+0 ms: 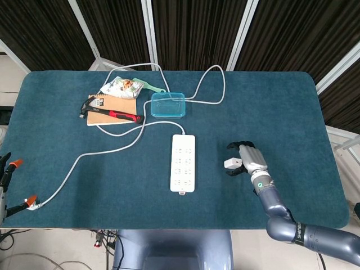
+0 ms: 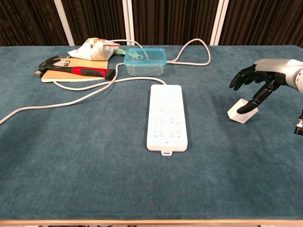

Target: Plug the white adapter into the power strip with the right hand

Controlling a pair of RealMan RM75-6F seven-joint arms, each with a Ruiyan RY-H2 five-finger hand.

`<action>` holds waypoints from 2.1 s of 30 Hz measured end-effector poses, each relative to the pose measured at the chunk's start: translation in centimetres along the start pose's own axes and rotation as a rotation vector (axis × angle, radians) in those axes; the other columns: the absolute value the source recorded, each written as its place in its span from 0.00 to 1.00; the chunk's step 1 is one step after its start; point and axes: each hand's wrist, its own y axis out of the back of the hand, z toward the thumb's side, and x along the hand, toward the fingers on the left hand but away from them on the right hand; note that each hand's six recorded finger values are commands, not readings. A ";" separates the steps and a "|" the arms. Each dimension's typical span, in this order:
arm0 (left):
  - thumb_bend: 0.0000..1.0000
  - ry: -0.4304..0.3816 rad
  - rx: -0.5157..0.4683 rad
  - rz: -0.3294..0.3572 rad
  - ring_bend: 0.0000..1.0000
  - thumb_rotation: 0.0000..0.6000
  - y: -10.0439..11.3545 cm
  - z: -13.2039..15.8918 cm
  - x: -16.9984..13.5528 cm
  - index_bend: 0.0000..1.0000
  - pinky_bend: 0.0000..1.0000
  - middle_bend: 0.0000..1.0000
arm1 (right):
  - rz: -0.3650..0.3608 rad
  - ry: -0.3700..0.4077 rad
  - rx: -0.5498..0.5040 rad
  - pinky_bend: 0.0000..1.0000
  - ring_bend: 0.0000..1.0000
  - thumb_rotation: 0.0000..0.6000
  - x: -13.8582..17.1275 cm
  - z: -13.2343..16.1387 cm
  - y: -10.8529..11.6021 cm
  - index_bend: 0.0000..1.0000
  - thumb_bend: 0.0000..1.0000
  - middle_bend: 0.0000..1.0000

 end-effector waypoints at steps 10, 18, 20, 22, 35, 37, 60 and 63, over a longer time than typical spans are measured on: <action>0.06 0.001 0.005 -0.002 0.00 1.00 -0.1 0.1 0.0 0.17 0.00 0.00 | -0.022 -0.011 -0.011 0.04 0.15 1.00 -0.3 -1.3 -0.3 0.33 0.17 0.30; 0.06 -0.002 0.011 -0.008 0.00 1.00 -0.3 0.2 0.0 0.17 0.00 0.00 | -0.030 -0.021 -0.023 0.04 0.17 1.00 -0.6 -2.6 -0.5 0.36 0.22 0.31; 0.06 -0.004 0.011 -0.006 0.00 1.00 -0.3 0.3 -0.1 0.17 0.00 0.00 | -0.026 -0.022 -0.027 0.04 0.18 1.00 -0.7 -2.9 -0.7 0.37 0.24 0.32; 0.06 -0.005 0.012 -0.007 0.00 1.00 -0.4 0.4 -0.1 0.17 0.00 0.00 | -0.026 -0.024 -0.026 0.04 0.19 1.00 -0.8 -3.2 -0.9 0.38 0.25 0.33; 0.06 -0.002 0.007 -0.011 0.00 1.00 -0.4 0.4 -0.1 0.17 0.00 0.00 | -0.034 -0.015 -0.041 0.04 0.22 1.00 -1.3 -3.9 -1.6 0.40 0.32 0.40; 0.06 0.001 0.003 -0.008 0.00 1.00 -0.4 0.4 -0.1 0.17 0.00 0.00 | -0.035 -0.013 -0.043 0.04 0.22 1.00 -1.3 -4.0 -1.6 0.41 0.33 0.41; 0.06 0.014 -0.015 -0.023 0.00 1.00 -0.6 0.4 -0.1 0.17 0.00 0.00 | -0.027 0.002 -0.058 0.04 0.28 1.00 -1.6 -3.8 -2.0 0.56 0.41 0.50; 0.06 0.014 -0.018 -0.024 0.00 1.00 -0.6 0.4 -0.1 0.17 0.00 0.00 | -0.035 0.011 -0.069 0.04 0.30 1.00 -1.7 -3.6 -1.9 0.60 0.45 0.53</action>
